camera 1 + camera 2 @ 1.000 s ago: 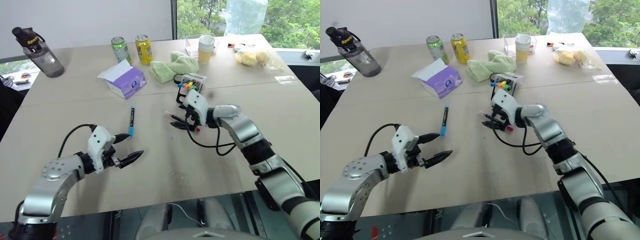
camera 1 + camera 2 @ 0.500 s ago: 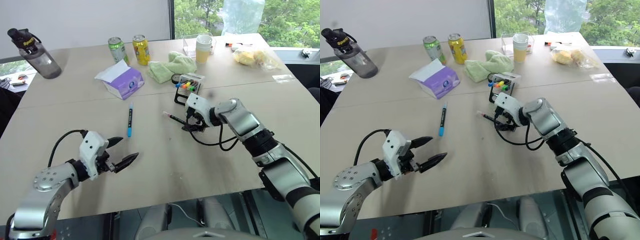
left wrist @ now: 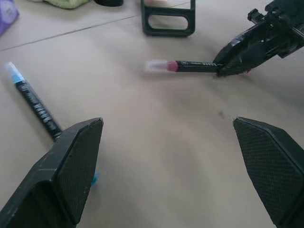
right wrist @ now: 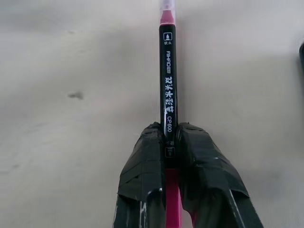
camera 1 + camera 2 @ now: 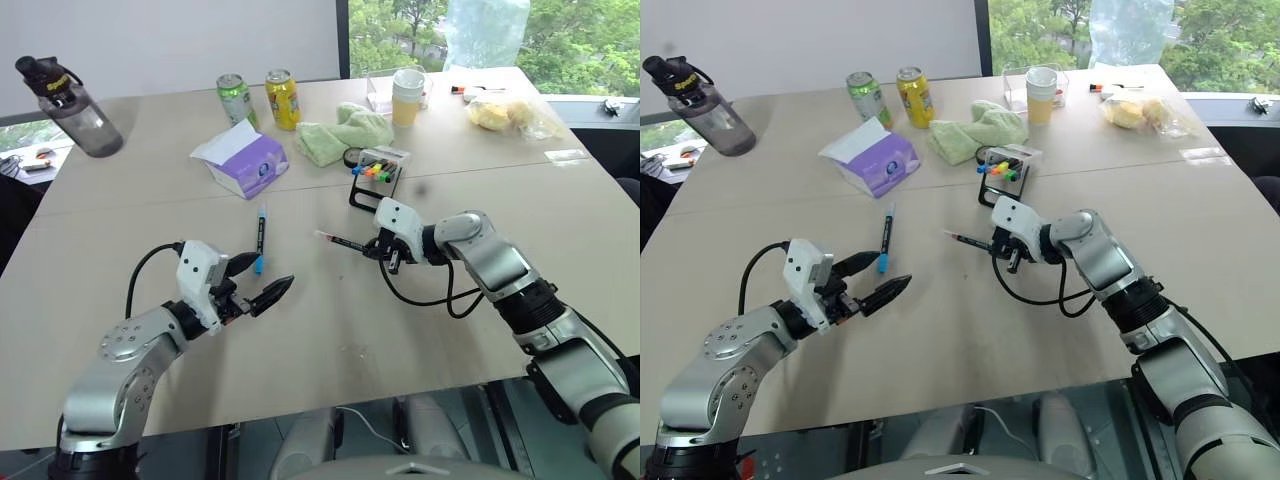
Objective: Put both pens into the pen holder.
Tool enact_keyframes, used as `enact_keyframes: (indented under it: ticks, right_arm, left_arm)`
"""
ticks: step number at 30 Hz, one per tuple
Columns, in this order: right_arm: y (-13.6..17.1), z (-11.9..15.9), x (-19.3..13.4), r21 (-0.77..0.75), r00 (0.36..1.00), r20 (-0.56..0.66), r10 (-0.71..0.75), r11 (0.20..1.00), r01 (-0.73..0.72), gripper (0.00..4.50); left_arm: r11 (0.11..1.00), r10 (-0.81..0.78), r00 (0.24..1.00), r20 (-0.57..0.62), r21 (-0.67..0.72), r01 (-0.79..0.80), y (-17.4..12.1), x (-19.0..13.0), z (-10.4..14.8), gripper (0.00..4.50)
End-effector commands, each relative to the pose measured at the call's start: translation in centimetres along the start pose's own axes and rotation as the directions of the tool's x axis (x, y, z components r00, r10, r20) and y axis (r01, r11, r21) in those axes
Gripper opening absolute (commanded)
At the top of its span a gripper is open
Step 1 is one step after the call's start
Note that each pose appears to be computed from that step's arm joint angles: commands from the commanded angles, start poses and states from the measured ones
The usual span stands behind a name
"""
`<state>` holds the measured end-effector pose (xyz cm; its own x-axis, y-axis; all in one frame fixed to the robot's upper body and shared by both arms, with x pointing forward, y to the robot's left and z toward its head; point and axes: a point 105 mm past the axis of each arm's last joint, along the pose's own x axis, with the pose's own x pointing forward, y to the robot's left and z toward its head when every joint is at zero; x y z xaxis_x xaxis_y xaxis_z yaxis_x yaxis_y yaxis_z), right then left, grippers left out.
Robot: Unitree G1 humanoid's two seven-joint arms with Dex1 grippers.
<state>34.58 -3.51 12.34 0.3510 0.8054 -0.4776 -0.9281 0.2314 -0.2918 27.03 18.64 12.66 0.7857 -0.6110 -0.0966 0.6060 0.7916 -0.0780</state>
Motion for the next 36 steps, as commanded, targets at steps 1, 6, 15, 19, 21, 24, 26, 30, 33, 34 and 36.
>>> enact_keyframes:
  ticks: [1, 6, 15, 19, 21, 24, 26, 30, 33, 34, 36]
  right_arm:
    - [0.4, 3.9, -1.0, -0.165, 0.985, 0.170, 0.015, 0.986, 0.013, 0.01]
    - [0.3, 6.0, -1.8, 0.056, 0.951, 0.306, -0.037, 0.998, 0.021, 0.01]
    - [-0.4, 7.4, -4.3, 0.770, 0.926, 0.347, -0.150, 0.609, -0.190, 0.01]
    - [-0.4, 6.1, -3.2, 0.873, 0.938, 0.277, -0.208, 0.462, -0.155, 0.01]
    - [-0.6, 5.8, -2.9, 0.900, 0.934, 0.265, -0.239, 0.408, -0.152, 0.01]
    - [-2.0, 6.0, -2.8, 0.947, 0.912, 0.261, -0.316, 0.267, -0.178, 0.01]
    - [-2.9, 6.4, -3.0, 0.962, 0.898, 0.256, -0.358, 0.190, -0.198, 0.01]
    - [-3.7, 7.6, -3.4, 0.962, 0.880, 0.274, -0.388, 0.113, -0.250, 0.01]
    - [-3.6, 8.3, -3.4, 0.961, 0.880, 0.277, -0.387, 0.094, -0.261, 0.01]
    - [-3.5, 8.5, -3.4, 0.960, 0.880, 0.279, -0.384, 0.090, -0.265, 0.01]
    - [-3.2, 8.9, -3.3, 0.959, 0.882, 0.283, -0.376, 0.086, -0.271, 0.01]
  left_arm:
    - [0.998, -0.020, 0.997, 0.081, -0.057, 0.024, -0.8, 0.8, 1.4, 4.50]
    - [0.997, -0.013, 0.992, 0.123, -0.079, 0.023, -0.7, 1.4, 2.2, 4.50]
    - [0.983, -0.056, 0.998, 0.036, 0.175, 0.049, -0.3, 0.5, 3.5, 4.50]
    - [0.959, -0.031, 0.999, 0.017, 0.281, 0.025, 0.7, 0.4, 4.5, 4.50]
    - [0.952, -0.028, 1.000, 0.011, 0.304, 0.023, 0.9, 0.4, 4.8, 4.50]
    - [0.939, -0.035, 0.999, -0.003, 0.341, 0.034, 0.8, 0.4, 5.0, 4.50]
    - [0.932, -0.032, 0.999, -0.003, 0.360, 0.031, 0.9, 0.5, 5.2, 4.50]
    - [0.924, -0.041, 0.999, 0.014, 0.382, 0.033, 1.0, 0.6, 5.8, 4.50]
    - [0.916, -0.048, 0.999, 0.013, 0.399, 0.039, 1.0, 0.6, 6.1, 4.50]
    - [0.915, -0.050, 0.999, 0.012, 0.402, 0.041, 1.0, 0.6, 6.2, 4.50]
    - [0.912, -0.058, 0.998, 0.013, 0.406, 0.048, 1.0, 0.6, 6.4, 4.50]
